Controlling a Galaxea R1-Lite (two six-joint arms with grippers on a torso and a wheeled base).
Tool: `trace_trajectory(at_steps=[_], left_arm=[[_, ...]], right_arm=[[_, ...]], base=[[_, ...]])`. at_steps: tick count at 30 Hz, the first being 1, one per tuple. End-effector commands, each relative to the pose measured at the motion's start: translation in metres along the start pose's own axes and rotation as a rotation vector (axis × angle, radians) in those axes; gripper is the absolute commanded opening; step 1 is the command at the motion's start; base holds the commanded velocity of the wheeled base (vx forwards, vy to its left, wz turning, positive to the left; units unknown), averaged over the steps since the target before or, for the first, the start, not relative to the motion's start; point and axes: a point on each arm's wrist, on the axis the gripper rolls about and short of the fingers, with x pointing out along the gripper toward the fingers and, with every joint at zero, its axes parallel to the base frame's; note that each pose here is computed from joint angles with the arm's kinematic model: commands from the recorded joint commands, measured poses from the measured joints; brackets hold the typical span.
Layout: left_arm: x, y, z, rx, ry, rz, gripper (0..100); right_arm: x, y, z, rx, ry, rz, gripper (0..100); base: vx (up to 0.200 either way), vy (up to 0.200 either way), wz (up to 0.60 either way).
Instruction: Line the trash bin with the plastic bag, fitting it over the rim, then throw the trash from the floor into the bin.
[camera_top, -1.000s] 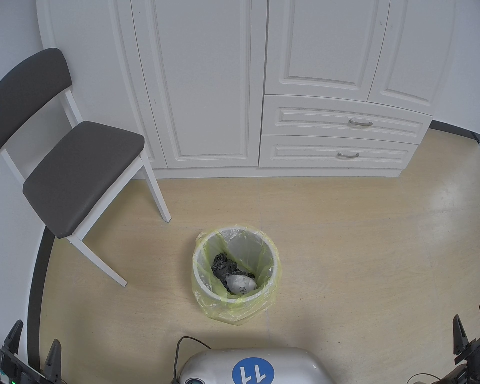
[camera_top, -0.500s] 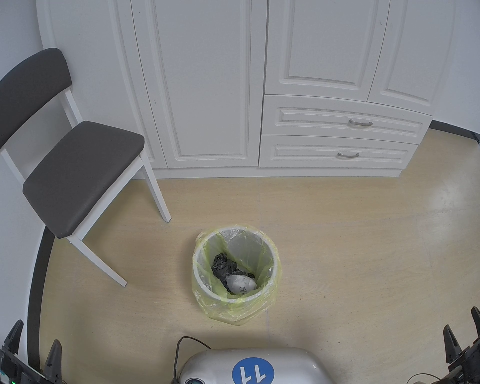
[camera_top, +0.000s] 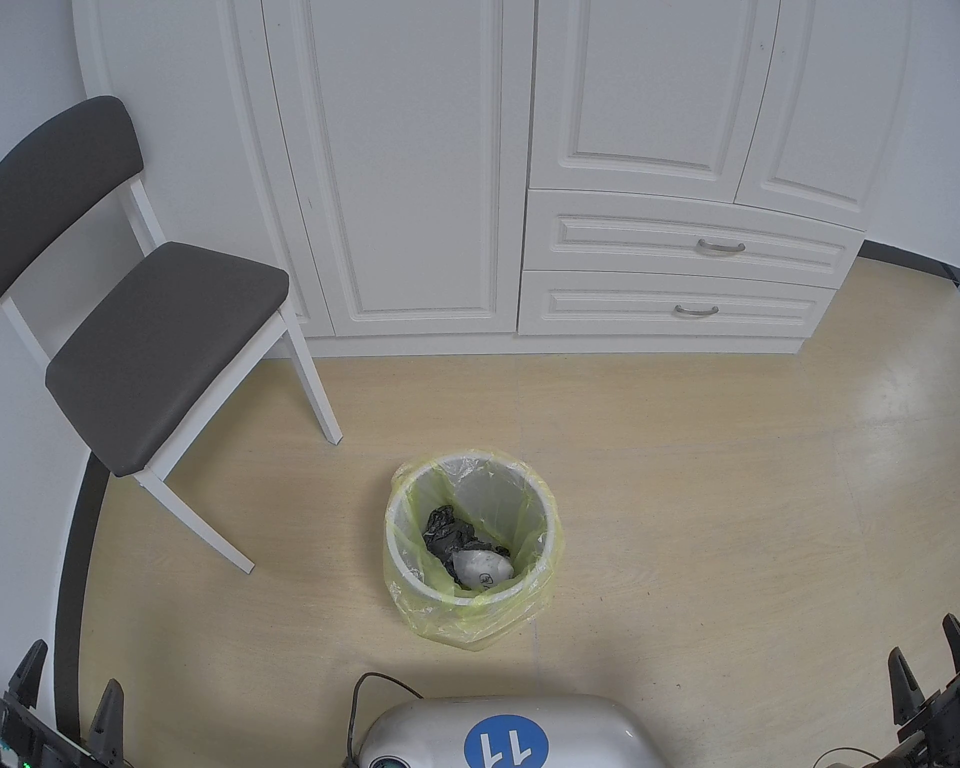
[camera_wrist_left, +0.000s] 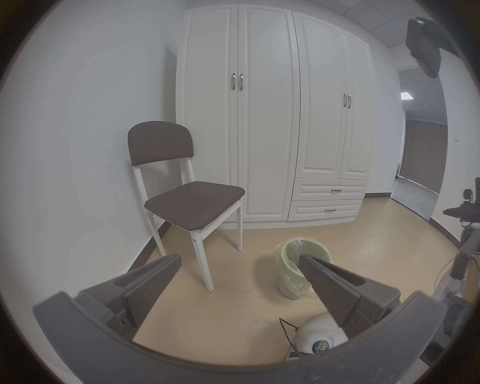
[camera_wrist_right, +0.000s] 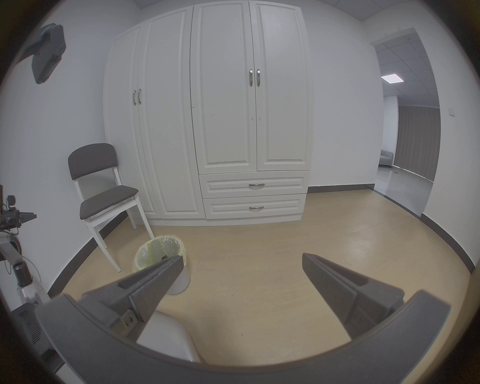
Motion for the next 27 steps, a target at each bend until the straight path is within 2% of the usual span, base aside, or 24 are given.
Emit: trace_trajectory(at_steps=[1, 6, 10, 12, 27], left_arm=[[0.0001, 0.0001, -0.0053, 0.003, 0.001, 0.004, 100], [0.0, -0.0001, -0.0052, 0.026, 0.003, -0.002, 100], [-0.0001, -0.0001, -0.005, 0.018, 0.001, -0.005, 100], [0.0, 0.0, -0.0048, -0.017, 0.0, 0.0, 100], [0.0001, 0.0001, -0.0051, -0.012, 0.0, 0.004, 100]], right_arm=[[0.0, -0.0002, -0.0048, 0.002, 0.0, 0.0, 100], [0.0, -0.0002, -0.0048, 0.002, 0.0, 0.0, 100], [0.0, -0.0002, -0.0047, 0.006, -0.001, -0.002, 100], [0.0, -0.0002, -0.0047, 0.006, -0.001, -0.002, 100], [0.0, -0.0002, -0.0048, 0.006, 0.0, -0.003, 100]], base=[[0.0, 0.0, 0.0], [0.0, 0.0, 0.0], [0.0, 0.0, 0.0], [0.0, 0.0, 0.0], [0.0, 0.0, 0.0]])
